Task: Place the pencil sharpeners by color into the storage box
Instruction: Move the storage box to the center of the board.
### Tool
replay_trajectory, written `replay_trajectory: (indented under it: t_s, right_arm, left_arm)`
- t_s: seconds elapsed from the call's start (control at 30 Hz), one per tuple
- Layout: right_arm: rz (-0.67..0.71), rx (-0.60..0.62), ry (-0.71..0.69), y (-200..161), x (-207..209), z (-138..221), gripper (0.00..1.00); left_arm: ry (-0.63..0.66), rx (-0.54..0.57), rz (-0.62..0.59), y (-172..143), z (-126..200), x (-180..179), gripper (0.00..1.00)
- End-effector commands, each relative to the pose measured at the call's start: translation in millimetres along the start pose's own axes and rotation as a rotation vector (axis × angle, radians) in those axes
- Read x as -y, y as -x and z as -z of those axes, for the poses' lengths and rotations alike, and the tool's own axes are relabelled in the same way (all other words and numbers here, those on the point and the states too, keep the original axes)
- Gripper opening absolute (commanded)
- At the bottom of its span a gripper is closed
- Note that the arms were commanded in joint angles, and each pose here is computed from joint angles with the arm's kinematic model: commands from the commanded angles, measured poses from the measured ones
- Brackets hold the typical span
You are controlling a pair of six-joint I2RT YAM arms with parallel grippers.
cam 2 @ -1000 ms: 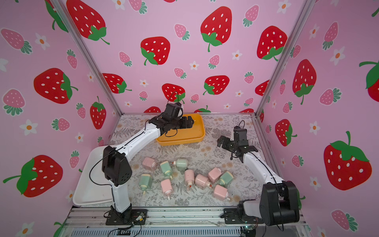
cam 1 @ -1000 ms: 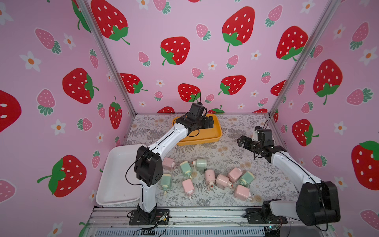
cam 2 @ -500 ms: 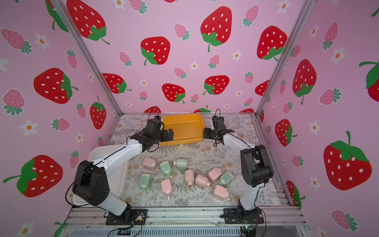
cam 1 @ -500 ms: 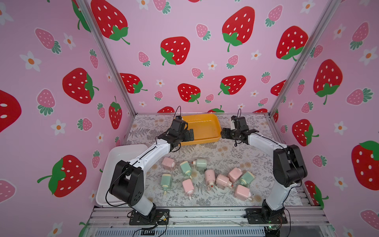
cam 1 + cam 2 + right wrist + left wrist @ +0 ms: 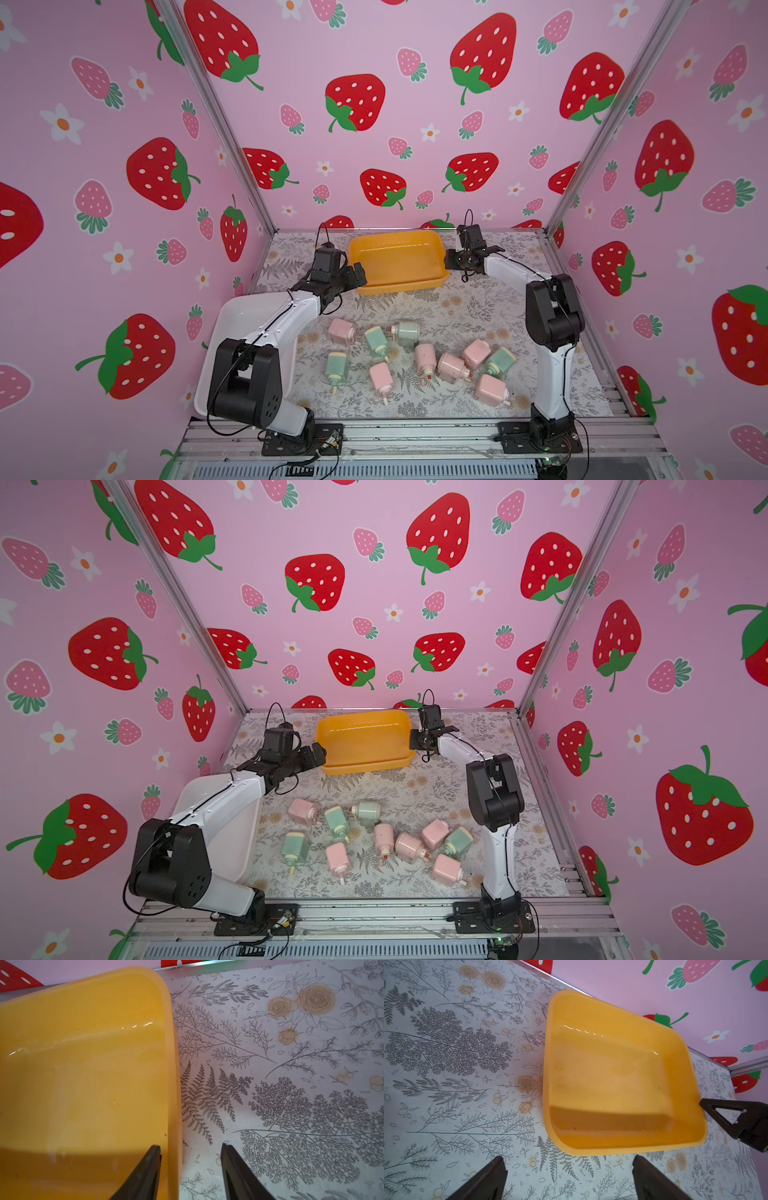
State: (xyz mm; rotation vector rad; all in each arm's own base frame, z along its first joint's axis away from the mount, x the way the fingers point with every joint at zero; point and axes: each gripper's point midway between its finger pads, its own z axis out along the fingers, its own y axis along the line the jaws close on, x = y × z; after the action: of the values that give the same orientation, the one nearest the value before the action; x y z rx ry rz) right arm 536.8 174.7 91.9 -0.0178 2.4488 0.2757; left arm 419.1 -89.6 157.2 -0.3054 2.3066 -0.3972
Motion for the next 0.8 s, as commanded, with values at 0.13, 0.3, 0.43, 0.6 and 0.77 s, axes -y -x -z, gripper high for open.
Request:
replay_trajectory:
  t_s: [0.13,0.3,0.43,0.6,0.77]
  right_arm:
    - [0.024,-0.040,-0.048,-1.5,-1.8,-9.3,0.27]
    - [0.013,-0.049,-0.059,-5.7,-1.3,-10.6,0.15]
    - [0.008,-0.036,-0.114,-6.0,9.3,-4.3,0.02]
    - [-0.004,-0.016,-0.151,-5.2,19.9,10.9,0.00]
    - [-0.034,-0.003,-0.157,-7.0,33.2,23.6,0.00]
  left_arm:
    - [-0.017,-0.004,0.015,-4.3,1.6,-5.4,0.99]
    - [-0.021,-0.009,0.018,-4.5,1.0,-6.8,0.99]
    - [-0.035,-0.017,0.025,-8.7,-1.0,-6.0,1.00]
    - [-0.052,-0.029,0.037,-15.6,-6.4,-6.4,1.00]
    - [-0.089,-0.038,0.038,-17.7,-5.5,0.1,1.00]
